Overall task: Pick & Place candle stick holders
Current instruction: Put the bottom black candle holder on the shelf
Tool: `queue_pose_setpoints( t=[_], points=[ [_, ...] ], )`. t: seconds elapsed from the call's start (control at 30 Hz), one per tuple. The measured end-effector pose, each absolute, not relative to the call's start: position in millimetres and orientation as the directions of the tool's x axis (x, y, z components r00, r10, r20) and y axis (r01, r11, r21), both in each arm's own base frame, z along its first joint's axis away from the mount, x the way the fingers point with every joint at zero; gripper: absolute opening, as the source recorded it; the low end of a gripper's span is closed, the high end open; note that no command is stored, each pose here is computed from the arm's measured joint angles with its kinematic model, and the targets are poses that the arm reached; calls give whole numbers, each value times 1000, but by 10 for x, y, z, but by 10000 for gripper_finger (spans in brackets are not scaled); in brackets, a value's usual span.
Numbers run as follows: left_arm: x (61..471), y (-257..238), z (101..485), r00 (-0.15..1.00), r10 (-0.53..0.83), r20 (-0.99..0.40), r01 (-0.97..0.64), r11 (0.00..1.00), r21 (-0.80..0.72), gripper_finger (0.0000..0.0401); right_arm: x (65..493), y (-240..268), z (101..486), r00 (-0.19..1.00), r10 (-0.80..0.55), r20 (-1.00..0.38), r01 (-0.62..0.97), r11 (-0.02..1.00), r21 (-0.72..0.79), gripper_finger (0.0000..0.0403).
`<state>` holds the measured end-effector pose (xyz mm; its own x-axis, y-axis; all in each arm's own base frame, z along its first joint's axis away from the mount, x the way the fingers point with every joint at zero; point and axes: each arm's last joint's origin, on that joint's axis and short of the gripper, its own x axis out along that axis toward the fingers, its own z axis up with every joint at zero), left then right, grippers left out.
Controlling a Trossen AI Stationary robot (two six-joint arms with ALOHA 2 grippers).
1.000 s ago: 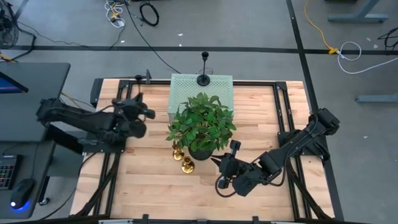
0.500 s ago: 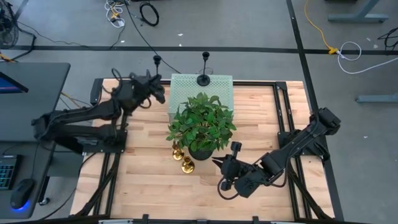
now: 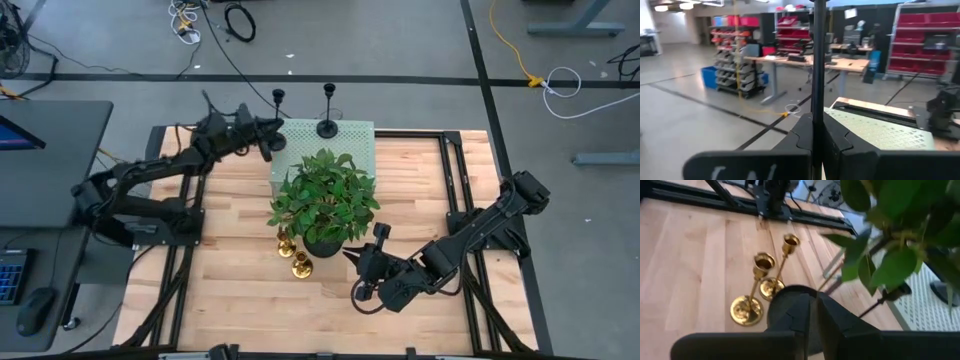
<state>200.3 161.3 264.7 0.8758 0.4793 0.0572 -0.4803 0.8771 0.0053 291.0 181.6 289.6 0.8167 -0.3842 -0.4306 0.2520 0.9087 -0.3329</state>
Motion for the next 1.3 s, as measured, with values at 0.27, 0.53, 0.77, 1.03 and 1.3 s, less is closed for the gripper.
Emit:
queue_pose_setpoints(
  t=[0.27, 0.53, 0.77, 1.03, 1.3],
  points=[
    [1945, 1825, 2585, 918, 383, 103, -387, 922, 27, 10, 2872, 1784, 2848, 809, -402, -428, 290, 908, -303, 33],
    [2019, 1971, 2455, 922, 348, 172, -357, 934, 29, 10, 2893, 1706, 2826, 787, -436, -437, 332, 895, -297, 33],
    [2046, 2086, 2329, 930, 290, 225, -305, 952, 35, 10, 2852, 1663, 2790, 752, -489, -441, 381, 870, -314, 33],
    [2221, 2275, 2176, 952, 243, 188, -253, 967, 35, 10, 2852, 1638, 2784, 743, -505, -440, 404, 862, -307, 33],
    [2216, 2424, 2202, 953, 233, 194, -251, 965, 71, 12, 2845, 1634, 2778, 738, -508, -444, 407, 860, -308, 33]
  ],
)
